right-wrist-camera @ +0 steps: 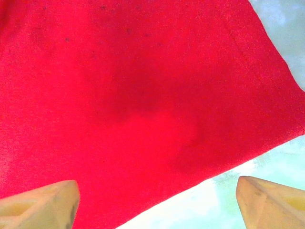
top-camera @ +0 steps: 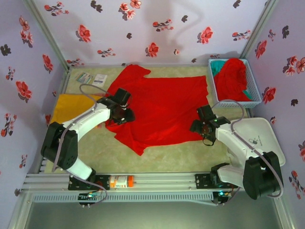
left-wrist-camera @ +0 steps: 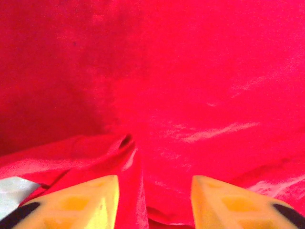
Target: Fold and stack the t-shirts
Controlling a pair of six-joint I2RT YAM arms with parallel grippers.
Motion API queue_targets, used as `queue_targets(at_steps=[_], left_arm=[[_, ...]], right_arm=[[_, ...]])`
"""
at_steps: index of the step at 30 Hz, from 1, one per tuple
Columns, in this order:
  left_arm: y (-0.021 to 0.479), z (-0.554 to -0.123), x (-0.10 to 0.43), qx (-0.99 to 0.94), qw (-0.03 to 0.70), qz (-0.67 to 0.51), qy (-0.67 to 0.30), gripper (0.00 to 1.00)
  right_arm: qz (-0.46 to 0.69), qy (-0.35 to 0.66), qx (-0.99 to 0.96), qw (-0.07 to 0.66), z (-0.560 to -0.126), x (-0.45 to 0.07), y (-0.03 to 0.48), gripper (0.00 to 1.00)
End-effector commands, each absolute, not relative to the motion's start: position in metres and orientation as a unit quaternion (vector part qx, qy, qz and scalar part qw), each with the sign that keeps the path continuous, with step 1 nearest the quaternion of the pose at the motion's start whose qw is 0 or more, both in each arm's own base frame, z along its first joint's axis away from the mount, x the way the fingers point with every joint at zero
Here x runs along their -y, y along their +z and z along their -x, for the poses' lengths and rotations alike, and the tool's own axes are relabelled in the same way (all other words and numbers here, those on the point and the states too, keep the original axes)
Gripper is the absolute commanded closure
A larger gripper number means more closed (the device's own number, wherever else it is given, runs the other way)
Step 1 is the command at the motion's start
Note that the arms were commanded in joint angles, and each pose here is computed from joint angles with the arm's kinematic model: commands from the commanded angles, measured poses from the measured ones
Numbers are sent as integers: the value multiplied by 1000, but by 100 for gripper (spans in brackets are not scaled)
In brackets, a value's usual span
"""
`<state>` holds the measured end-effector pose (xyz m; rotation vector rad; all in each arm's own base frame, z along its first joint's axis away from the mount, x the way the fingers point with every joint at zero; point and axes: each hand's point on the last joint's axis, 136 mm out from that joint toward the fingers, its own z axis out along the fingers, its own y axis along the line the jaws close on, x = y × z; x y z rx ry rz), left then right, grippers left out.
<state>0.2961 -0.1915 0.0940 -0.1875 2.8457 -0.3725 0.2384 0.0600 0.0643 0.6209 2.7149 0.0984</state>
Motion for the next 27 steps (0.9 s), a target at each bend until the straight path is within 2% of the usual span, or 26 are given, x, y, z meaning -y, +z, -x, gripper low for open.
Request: queue_targets(at_steps=[1, 3, 5, 8, 12, 20, 27], left_arm=[[104, -280, 177, -985, 118, 38, -122, 51], [103, -267, 165, -984, 113, 50, -130, 50], [102, -252, 153, -982, 106, 67, -139, 54], [87, -230, 133, -980, 98, 105, -138, 59], [59, -211, 118, -975, 80, 151, -140, 59], [41, -231, 113, -965, 105, 185, -156, 56], [28, -243, 117, -965, 98, 185, -160, 61]], right_arm=[[-216, 33, -958, 187, -243, -58, 71, 14], [-216, 35, -958, 185, -243, -58, 69, 14], [-215, 38, -958, 185, -244, -60, 67, 14], [-214, 43, -959, 179, -246, -63, 64, 14], [-213, 47, -960, 175, -248, -65, 60, 15], [-214, 39, -960, 177, -244, -61, 63, 14], [-218, 38, -958, 180, -241, -58, 63, 15]])
